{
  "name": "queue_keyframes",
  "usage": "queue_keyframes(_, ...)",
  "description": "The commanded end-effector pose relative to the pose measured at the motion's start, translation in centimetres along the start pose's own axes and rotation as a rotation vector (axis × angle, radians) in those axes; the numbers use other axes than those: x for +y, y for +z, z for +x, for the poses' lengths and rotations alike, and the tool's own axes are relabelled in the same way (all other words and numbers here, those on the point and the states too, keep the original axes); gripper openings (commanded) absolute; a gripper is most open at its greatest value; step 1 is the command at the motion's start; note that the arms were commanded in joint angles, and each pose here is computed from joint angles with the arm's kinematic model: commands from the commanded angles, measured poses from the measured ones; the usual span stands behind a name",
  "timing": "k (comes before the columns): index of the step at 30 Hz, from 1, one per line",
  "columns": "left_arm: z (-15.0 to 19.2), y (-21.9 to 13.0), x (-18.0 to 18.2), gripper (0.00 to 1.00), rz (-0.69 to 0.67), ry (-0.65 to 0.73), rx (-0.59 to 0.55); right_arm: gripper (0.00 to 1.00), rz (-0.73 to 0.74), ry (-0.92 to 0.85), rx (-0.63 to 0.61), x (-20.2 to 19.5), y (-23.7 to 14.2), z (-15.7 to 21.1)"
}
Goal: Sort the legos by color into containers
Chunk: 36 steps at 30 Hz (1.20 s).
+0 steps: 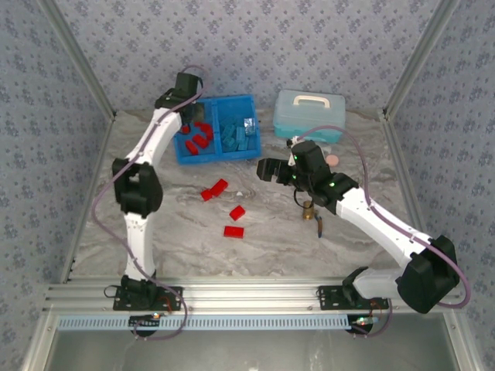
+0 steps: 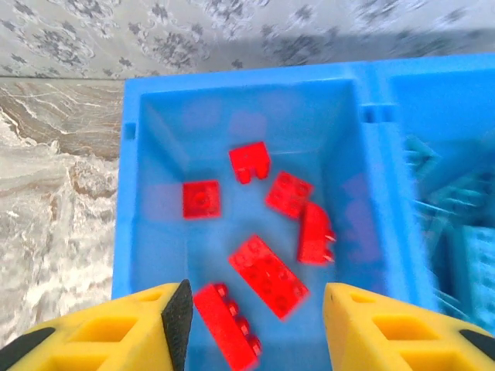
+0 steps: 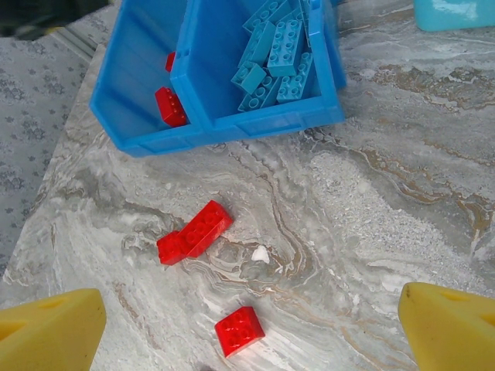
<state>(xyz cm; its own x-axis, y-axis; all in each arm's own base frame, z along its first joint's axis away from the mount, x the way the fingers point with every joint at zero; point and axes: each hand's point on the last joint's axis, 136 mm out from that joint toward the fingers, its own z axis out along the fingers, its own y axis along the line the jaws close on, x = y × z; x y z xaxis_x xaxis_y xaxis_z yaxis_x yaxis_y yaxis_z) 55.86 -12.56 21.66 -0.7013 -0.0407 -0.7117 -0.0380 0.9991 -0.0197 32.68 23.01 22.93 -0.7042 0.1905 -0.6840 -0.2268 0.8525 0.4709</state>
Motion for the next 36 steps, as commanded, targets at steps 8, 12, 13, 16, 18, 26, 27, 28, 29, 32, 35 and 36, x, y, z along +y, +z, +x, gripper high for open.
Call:
queue_keyframes(8,9.4,-8.3,-5.5,0.51,0.337,0.120,0.044,1.00,-0.024,0.021,0.009,0.4,-0.7,0.6)
queue_keyframes(12,14.2,-7.6,-5.1,0.52,0.329,0.190,0.116,1.00,-0.025,0.023,0.008,0.4,-0.7,0.8)
queue_keyframes(13,14.9,-7.4,-5.1,0.52,0.331,0.197,0.127,1.00,-0.028,0.022,0.007,0.4,-0.7,0.8)
queue_keyframes(16,17.0,-6.2,-5.5,0.52,0.359,0.222,0.187,1.00,-0.032,0.022,0.011,0.5,-0.5,0.9)
queue_keyframes(18,17.9,-5.4,-5.8,0.53,0.372,0.237,0.226,1.00,-0.033,0.022,0.012,0.5,-0.6,0.8)
queue_keyframes(26,20.3,-2.7,-6.4,0.60,0.386,0.293,0.305,1.00,-0.010,0.022,0.009,0.1,-0.8,0.9)
queue_keyframes(27,20.5,-2.5,-6.6,0.62,0.394,0.296,0.310,1.00,-0.010,0.022,0.012,0.1,-0.7,0.9)
queue_keyframes(28,20.6,-2.4,-6.8,0.64,0.399,0.298,0.312,1.00,-0.011,0.023,0.012,0.1,-0.6,0.9)
queue_keyframes(29,20.9,-2.2,-7.0,0.66,0.404,0.305,0.317,1.00,-0.010,0.023,0.012,0.1,-0.6,0.9)
queue_keyframes(32,21.9,-1.7,-7.5,0.73,0.396,0.344,0.342,1.00,-0.013,0.022,0.012,0.2,-0.5,0.8)
queue_keyframes(35,23.1,-1.0,-7.6,0.74,0.367,0.383,0.369,1.00,-0.014,0.023,0.014,0.3,-0.4,0.8)
queue_keyframes(36,23.5,-0.9,-7.7,0.74,0.362,0.391,0.376,1.00,-0.013,0.023,0.013,0.3,-0.4,0.8)
